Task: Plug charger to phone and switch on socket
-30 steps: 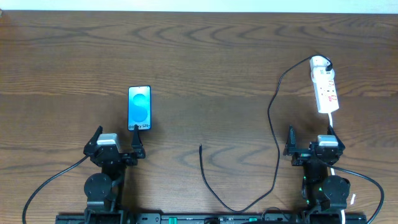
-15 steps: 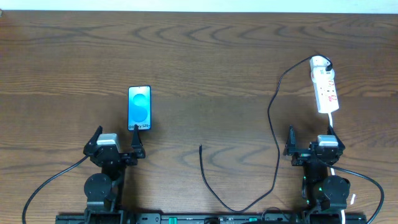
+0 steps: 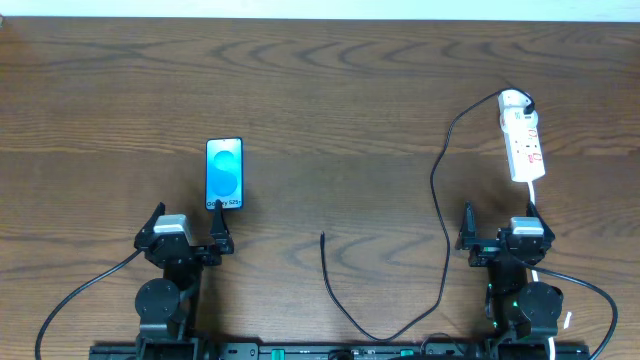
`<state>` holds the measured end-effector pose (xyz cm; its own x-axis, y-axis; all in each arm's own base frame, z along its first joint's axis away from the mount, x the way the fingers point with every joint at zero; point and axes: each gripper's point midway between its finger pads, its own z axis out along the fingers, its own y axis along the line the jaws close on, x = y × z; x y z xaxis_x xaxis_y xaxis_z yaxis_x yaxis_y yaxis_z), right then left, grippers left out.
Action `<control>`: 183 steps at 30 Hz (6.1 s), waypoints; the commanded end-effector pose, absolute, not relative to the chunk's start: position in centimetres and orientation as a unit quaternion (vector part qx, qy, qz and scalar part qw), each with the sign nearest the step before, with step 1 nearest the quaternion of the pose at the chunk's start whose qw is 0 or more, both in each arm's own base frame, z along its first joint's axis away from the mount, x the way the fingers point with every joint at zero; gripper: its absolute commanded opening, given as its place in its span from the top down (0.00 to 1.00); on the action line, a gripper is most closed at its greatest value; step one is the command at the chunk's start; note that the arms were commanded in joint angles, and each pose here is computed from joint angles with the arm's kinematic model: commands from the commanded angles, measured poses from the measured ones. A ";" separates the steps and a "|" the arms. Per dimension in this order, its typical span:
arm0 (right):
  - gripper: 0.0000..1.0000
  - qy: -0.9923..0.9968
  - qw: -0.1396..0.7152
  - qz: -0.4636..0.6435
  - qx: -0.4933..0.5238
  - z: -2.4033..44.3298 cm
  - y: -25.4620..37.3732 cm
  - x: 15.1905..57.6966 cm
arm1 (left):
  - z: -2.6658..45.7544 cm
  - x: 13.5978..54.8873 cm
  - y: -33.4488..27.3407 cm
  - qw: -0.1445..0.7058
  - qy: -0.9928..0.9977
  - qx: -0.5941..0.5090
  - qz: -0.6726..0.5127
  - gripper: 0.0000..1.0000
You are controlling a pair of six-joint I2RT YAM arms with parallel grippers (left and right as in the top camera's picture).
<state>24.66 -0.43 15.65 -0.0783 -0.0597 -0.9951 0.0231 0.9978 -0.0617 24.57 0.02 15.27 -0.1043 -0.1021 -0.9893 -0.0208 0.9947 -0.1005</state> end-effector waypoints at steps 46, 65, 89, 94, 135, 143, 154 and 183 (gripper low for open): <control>0.01 0.732 0.680 -0.033 -0.017 15.7 -0.3 24.6 | 23.8 26.5 0.2 0.612 0.789 -0.052 -0.028 0.02; 0.01 0.732 0.680 -0.033 -0.017 15.7 -0.3 24.6 | 25.3 30.0 0.1 0.483 0.875 -0.028 -0.003 0.02; 0.01 0.732 0.680 -0.032 -0.017 15.7 -0.3 24.6 | 20.1 32.8 0.2 0.225 0.974 -0.026 0.011 0.02; 0.01 0.732 0.680 -0.033 -0.017 15.7 -0.3 24.6 | 18.4 32.5 0.1 0.150 0.988 -0.019 0.015 0.02; 0.01 0.732 0.680 -0.033 -0.017 15.7 -0.3 24.6 | 16.2 32.3 -0.3 0.102 0.995 -0.011 0.003 0.11; 0.01 0.732 0.680 -0.033 -0.017 15.7 -0.3 24.6 | 15.8 32.4 -1.7 0.102 0.994 -0.007 -0.037 0.11; 0.01 0.732 0.680 -0.033 -0.017 15.7 -0.3 24.6 | 15.9 33.0 -1.8 0.113 0.993 -0.006 -0.037 0.11; 0.01 0.732 0.680 -0.033 -0.017 15.7 -0.3 24.6 | 9.7 34.2 -1.7 0.038 0.999 -0.008 -0.033 0.11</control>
